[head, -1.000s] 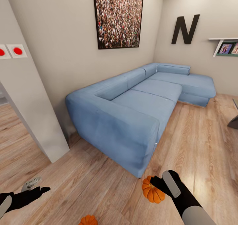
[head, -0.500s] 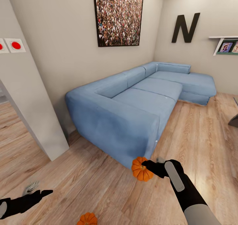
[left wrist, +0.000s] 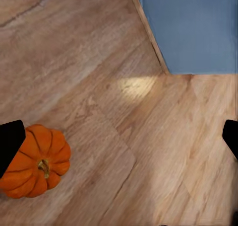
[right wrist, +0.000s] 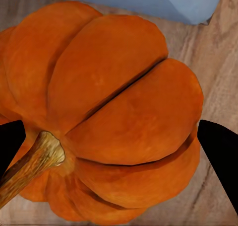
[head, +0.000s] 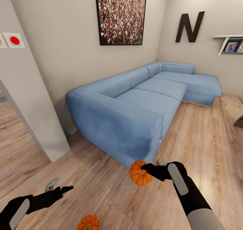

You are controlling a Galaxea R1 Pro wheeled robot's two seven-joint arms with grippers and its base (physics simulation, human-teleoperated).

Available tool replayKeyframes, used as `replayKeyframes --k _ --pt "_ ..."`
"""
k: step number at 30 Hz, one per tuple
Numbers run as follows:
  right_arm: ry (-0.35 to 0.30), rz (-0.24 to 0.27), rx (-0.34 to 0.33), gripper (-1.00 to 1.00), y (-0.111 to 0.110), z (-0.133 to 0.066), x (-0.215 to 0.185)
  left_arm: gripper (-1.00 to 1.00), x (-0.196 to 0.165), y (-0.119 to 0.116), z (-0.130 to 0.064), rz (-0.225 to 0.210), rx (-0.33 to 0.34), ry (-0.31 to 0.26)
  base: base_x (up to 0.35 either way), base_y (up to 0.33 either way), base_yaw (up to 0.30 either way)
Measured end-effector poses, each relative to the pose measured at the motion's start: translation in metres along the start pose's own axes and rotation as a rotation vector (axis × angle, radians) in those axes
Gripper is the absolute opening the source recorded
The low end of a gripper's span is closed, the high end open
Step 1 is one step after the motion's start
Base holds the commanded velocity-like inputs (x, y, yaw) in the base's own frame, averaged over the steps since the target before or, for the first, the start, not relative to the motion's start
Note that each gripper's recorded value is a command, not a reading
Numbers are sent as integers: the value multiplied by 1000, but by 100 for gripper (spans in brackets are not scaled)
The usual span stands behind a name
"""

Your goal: Place each of the two pumpkins and all three candles from the living room inside a cabinet in the living room (use any cabinet), then make sure every cabinet is closed, and position the cauldron so it is next to a table in the living room.

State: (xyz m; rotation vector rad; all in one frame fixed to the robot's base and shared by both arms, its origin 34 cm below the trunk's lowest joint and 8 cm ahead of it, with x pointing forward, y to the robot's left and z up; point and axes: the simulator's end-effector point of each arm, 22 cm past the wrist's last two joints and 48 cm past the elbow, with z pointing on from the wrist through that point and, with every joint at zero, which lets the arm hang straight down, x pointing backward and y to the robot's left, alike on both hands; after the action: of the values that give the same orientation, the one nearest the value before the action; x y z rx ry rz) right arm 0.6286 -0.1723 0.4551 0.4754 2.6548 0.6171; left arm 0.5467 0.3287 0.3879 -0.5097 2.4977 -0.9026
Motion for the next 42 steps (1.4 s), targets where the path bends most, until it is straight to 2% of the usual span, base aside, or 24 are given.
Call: replayKeyframes --k 3,7,9,11,12,14,15,17,19,20,22,25,28,35,42 --pt "11 -3 -6 -100 1 6 7 100 1 -1 2 0 24 3 0 0 0" --pt "36 12 -64 -100 27 19 26 100 2 4 4 4 33 2 0 0 0" --pt "41 3 -71 -100 35 24 30 100 -6 17 -7 5 18 2 0 0 0" --pt "51 5 -98 -100 49 29 38 100 -15 27 -29 -11 36 22 0 0 0" --pt "61 -1 -108 -100 57 33 44 100 -25 28 -52 -24 79 35 0 0 0" --pt "95 -27 -137 -100 74 36 59 100 -51 23 -104 -21 189 25 0 0 0" --pt "112 -45 -136 -100 76 38 66 100 -58 23 -123 -23 228 19 0 0 0" --pt "126 -64 -128 -100 73 42 72 100 -60 33 -140 -46 249 13 0 0 0" --pt "130 -65 -133 -100 73 45 75 100 -54 36 -135 -55 257 18 0 0 0" --pt "131 -65 -134 -100 72 46 77 100 -45 37 -124 -58 258 27 0 0 0" --pt "131 -66 -133 -100 70 50 79 100 -36 48 -104 -37 210 25 0 0 0" --pt "130 -66 -133 -100 66 54 83 100 -31 57 -87 -15 161 17 0 0 0" --pt "130 -66 -133 -100 62 59 86 100 -31 52 -78 14 166 11 0 0 0" --pt "152 -54 -122 -100 53 71 93 100 -27 60 -67 20 147 24 0 0 0" --pt "174 -40 -113 -100 45 82 99 100 -16 81 -46 12 69 37 0 0 0"
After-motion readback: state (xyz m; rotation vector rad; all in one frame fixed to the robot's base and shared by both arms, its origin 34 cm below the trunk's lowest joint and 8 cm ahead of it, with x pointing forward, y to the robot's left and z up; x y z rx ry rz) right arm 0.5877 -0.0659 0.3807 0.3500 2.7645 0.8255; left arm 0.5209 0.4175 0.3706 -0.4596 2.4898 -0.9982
